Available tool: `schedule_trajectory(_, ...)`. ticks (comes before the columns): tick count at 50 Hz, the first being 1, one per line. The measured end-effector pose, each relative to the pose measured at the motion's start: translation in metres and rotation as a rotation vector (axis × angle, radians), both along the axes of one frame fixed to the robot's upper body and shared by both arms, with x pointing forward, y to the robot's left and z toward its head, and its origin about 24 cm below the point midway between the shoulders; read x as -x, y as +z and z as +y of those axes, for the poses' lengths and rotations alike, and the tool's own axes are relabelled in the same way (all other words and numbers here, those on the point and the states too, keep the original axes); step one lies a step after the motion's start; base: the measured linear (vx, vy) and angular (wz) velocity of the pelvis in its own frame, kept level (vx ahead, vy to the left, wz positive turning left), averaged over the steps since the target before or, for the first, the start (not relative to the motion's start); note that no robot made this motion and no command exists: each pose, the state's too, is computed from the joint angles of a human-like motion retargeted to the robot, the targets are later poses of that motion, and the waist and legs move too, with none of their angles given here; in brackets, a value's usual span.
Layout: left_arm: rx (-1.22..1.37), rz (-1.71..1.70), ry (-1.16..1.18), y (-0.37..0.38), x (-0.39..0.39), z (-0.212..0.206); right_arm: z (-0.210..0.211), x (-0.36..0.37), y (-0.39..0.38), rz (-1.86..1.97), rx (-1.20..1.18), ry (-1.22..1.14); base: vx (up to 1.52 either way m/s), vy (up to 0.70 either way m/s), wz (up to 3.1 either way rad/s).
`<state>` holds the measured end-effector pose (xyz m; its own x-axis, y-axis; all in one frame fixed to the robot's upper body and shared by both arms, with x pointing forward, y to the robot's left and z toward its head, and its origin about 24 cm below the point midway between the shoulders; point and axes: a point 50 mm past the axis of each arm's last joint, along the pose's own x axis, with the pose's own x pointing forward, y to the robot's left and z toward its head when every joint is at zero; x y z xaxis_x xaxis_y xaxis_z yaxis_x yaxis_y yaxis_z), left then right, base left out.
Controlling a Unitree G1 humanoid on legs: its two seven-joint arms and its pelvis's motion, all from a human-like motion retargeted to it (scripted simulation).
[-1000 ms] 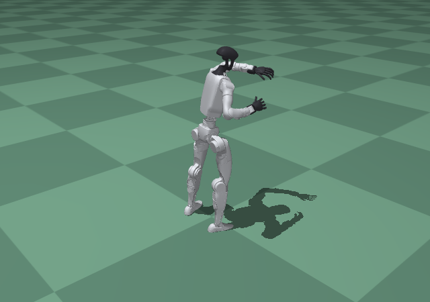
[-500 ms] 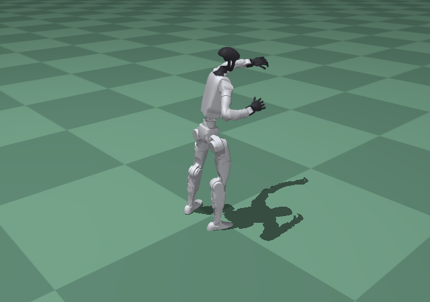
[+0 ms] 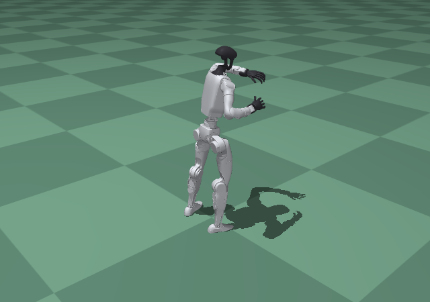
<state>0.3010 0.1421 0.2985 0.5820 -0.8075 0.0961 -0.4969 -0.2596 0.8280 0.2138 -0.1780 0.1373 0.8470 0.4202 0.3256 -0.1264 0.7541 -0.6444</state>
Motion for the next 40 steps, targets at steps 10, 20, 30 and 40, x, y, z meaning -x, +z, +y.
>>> schedule_trajectory(10,-0.058,-0.063,0.593,-0.003,-0.036,0.137,0.003,0.002,0.007,-0.042,-0.004,0.042,0.0,0.0,0.0)
schedule_trajectory(20,0.003,-0.223,0.969,0.029,-0.047,0.205,0.01,-0.002,0.015,-0.102,0.006,0.072,0.0,0.0,0.0)
schedule_trajectory(30,-0.051,-0.311,0.544,0.05,-0.079,0.082,-0.008,-0.004,0.007,-0.059,0.051,-0.013,0.0,0.03,0.17)
schedule_trajectory(40,-0.139,-0.109,-0.043,-0.004,-0.027,-0.025,-0.014,0.004,-0.004,0.007,-0.039,-0.069,0.01,0.01,0.09)
